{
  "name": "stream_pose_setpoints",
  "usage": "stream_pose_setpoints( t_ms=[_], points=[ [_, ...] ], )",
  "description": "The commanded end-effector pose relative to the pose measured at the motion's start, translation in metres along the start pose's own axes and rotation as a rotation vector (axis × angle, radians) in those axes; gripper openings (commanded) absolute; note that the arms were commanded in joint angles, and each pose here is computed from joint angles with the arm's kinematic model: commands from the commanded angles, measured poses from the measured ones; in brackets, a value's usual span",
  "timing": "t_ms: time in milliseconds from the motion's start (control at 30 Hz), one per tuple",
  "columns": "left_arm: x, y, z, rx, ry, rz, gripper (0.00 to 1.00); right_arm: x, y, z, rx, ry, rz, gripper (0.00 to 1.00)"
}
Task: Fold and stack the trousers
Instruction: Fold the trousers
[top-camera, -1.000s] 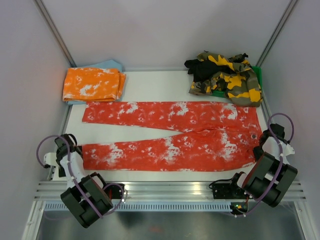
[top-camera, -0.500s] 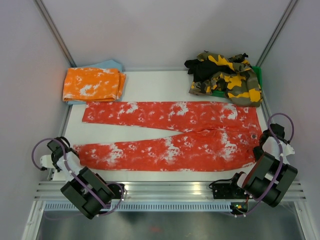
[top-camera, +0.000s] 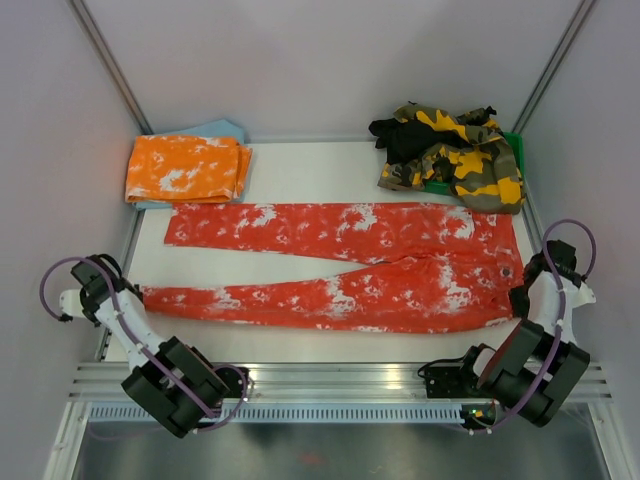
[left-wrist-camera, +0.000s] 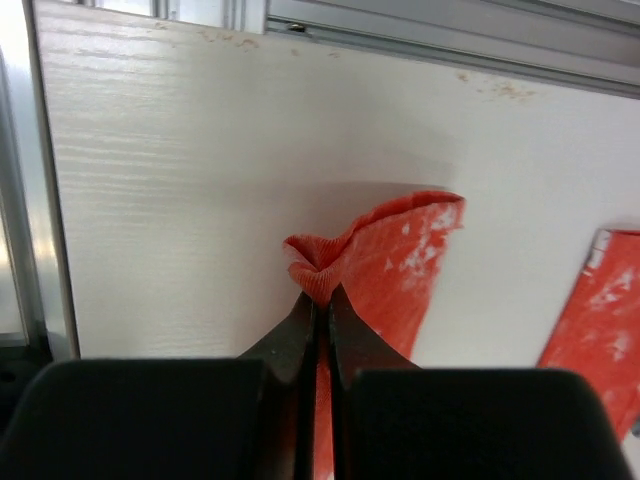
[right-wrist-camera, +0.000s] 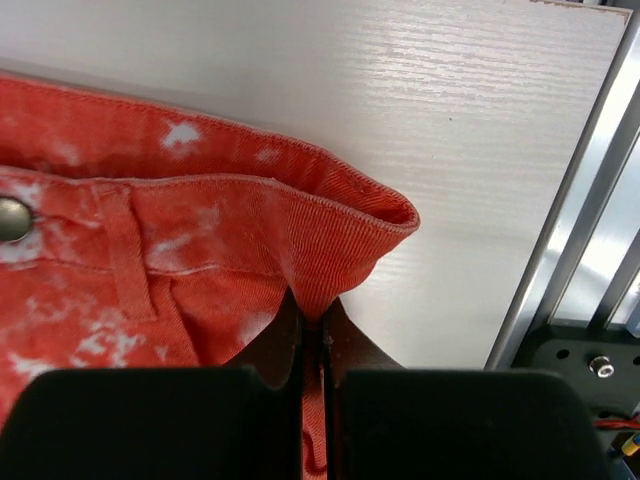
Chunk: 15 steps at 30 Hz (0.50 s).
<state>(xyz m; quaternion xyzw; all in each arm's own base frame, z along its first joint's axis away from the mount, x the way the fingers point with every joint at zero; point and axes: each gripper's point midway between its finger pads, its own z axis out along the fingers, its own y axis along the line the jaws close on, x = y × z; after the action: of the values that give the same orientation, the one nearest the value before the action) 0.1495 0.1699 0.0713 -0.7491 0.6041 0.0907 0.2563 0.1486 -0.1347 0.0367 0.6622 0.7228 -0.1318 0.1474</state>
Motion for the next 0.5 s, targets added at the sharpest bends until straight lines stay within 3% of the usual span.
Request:
stream_pose_setpoints(
  t_ms=[0, 200, 467],
  points=[
    [-0.014, -0.018, -0.011, 0.036, 0.006, 0.034, 0.02, -0.024, 0.017, -0.028, -0.085, -0.063, 0.03, 0.0],
    [-0.013, -0.051, -0.021, 0.17, 0.064, 0.055, 0.02, -0.046, 0.069, -0.079, -0.389, -0.114, 0.038, 0.0],
    [-0.033, -0.099, -0.07, 0.291, 0.01, 0.165, 0.02, -0.078, 0.096, -0.143, -0.496, -0.194, -0.02, 0.0]
  ],
)
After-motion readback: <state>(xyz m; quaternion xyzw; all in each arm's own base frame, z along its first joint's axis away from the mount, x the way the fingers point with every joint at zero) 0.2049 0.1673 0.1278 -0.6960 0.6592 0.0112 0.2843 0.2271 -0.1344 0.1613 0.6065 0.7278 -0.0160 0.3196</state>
